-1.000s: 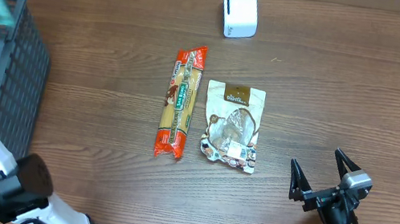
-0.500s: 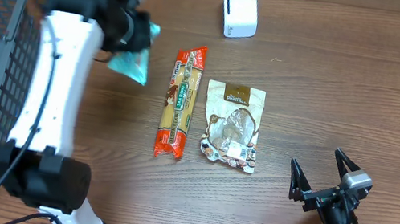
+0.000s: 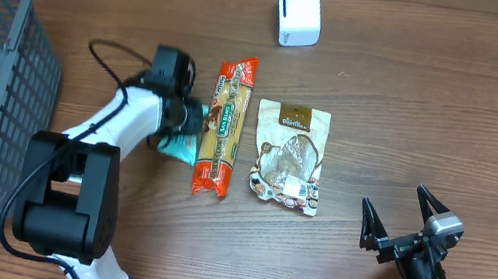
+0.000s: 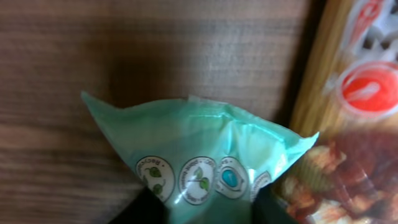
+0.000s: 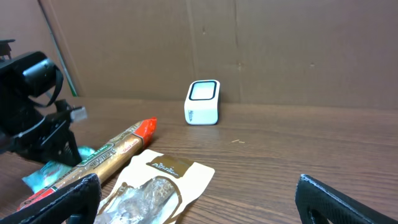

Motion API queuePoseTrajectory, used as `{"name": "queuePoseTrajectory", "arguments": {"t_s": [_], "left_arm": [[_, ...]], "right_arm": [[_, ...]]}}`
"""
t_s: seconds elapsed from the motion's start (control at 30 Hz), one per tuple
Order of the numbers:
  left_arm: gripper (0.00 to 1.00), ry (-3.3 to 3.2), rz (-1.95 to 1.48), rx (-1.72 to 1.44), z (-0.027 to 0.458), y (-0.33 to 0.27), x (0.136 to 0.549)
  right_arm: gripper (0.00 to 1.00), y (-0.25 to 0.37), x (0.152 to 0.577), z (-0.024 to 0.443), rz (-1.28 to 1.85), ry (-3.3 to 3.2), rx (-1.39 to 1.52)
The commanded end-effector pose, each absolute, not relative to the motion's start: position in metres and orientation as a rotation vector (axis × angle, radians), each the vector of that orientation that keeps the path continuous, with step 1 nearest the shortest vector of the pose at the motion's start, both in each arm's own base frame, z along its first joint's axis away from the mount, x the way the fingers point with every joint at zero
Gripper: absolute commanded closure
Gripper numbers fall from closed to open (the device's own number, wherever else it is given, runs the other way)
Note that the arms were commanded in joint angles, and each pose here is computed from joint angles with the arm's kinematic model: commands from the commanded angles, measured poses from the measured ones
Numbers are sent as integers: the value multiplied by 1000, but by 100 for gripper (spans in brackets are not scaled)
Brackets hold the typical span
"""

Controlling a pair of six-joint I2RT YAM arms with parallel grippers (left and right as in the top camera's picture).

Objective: Scan the item barcode
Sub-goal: 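Place the mint-green wipes pack on the table left of the stick package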

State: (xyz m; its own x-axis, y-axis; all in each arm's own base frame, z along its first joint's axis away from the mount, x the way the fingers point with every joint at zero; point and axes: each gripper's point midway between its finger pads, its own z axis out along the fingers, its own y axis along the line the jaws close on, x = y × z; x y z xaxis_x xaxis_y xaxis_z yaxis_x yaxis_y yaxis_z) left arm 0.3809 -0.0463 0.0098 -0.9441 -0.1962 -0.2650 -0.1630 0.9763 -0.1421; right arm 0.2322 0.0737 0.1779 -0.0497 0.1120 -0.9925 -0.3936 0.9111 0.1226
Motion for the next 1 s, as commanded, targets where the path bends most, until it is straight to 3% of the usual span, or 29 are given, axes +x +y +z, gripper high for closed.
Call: {"name": "queuePoseTrajectory", "arguments": {"t_s": [0.0, 0.07, 0.13, 0.37, 0.63, 0.77, 0.97], "left_arm": [[55, 2845, -292, -227, -7, -66, 367], [45, 2845, -327, -210, -7, -73, 366], [41, 2831, -366, -186, -4, -81, 369], [41, 2800, -472, -95, 9, -111, 376], [44, 2797, -473, -237, 19, -94, 386], [46, 2820, -447, -273, 52, -79, 394], [41, 2770, -286, -244, 164, -39, 409]], "right_arm": [[0, 75, 232, 176, 424, 1568, -228], [0, 75, 232, 176, 424, 1568, -228], [0, 75, 232, 176, 424, 1568, -228], [0, 75, 232, 176, 424, 1568, -228], [0, 75, 232, 176, 424, 1568, -228], [0, 75, 232, 176, 424, 1568, -228], [0, 75, 232, 176, 424, 1568, -228]]}}
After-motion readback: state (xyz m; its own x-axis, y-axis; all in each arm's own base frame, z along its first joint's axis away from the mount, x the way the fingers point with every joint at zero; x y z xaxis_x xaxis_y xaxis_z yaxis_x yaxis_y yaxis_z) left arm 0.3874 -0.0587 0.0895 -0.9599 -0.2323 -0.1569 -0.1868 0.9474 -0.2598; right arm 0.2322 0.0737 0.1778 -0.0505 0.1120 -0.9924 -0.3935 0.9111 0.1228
